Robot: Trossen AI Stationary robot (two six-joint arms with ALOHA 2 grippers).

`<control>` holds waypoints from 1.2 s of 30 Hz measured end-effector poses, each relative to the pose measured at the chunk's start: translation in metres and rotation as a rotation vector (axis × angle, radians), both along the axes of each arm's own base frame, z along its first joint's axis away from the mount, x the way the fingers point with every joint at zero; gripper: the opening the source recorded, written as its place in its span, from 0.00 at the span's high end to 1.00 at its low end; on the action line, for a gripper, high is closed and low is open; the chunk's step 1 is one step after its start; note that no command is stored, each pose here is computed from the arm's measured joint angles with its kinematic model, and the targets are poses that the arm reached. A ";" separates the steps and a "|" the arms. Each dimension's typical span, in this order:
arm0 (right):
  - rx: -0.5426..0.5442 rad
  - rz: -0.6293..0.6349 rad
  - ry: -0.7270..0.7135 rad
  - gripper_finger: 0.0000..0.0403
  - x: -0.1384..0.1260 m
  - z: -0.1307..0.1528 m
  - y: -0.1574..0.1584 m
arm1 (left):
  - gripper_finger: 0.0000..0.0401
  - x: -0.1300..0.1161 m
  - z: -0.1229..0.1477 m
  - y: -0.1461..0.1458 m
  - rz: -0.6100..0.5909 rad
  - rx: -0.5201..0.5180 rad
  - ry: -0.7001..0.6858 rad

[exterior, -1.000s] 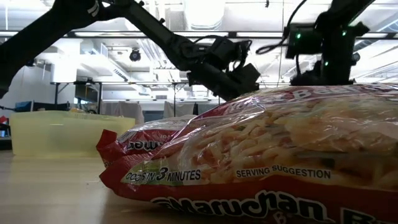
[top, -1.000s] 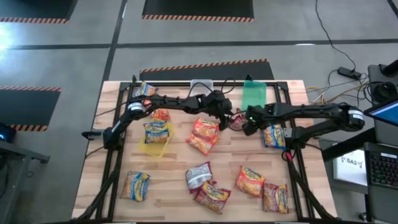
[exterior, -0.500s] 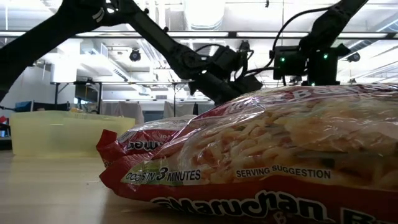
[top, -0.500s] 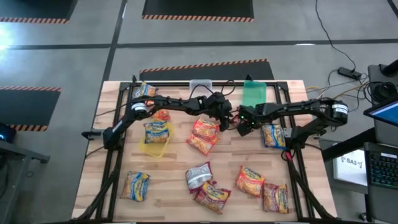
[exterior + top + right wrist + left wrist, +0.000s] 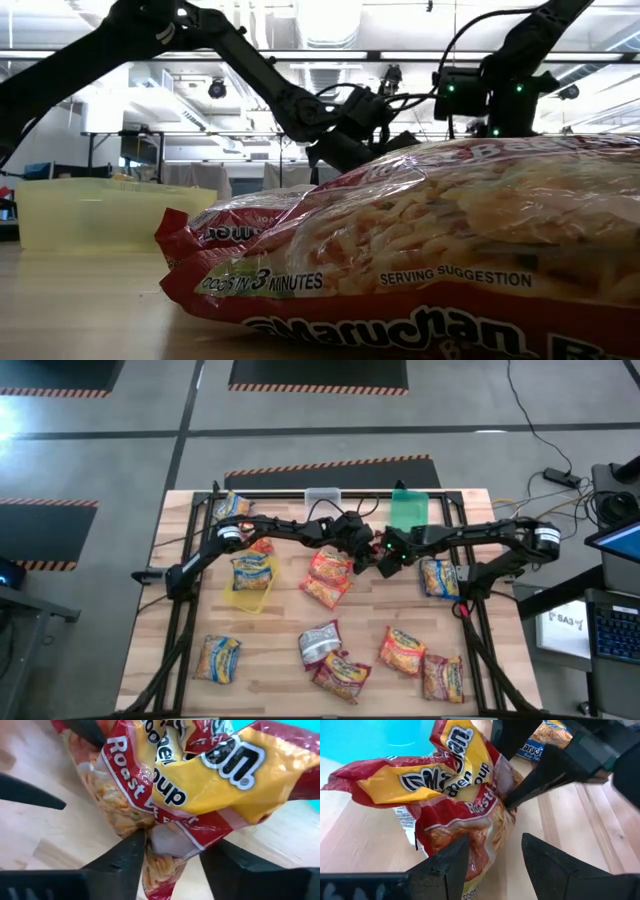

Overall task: Sort Maruchan noodles
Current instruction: Put the red noodle pack into the green bin

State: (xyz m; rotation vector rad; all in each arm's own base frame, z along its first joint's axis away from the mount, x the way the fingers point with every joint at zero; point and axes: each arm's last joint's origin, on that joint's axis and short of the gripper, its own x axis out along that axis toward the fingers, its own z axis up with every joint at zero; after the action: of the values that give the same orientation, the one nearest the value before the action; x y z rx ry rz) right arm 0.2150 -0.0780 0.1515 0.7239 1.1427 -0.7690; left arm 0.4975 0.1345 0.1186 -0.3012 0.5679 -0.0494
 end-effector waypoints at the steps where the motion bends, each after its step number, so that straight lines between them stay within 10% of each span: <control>1: 0.002 0.002 -0.008 0.62 0.000 0.001 0.000 | 0.59 0.000 0.000 0.000 0.000 0.000 0.000; 14: 0.005 0.027 -0.052 0.91 0.002 0.005 0.000 | 0.59 0.000 0.000 0.000 -0.011 -0.007 -0.006; 36: -0.030 0.031 -0.179 0.93 -0.009 0.035 0.004 | 0.59 -0.004 0.039 -0.006 -0.129 -0.099 -0.069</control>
State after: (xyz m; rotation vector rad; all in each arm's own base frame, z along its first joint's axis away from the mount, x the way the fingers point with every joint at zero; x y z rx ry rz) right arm 0.2059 -0.0736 0.1862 0.7333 0.9764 -0.6805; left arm 0.4930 0.1281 0.1572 -0.3571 0.5165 -0.2126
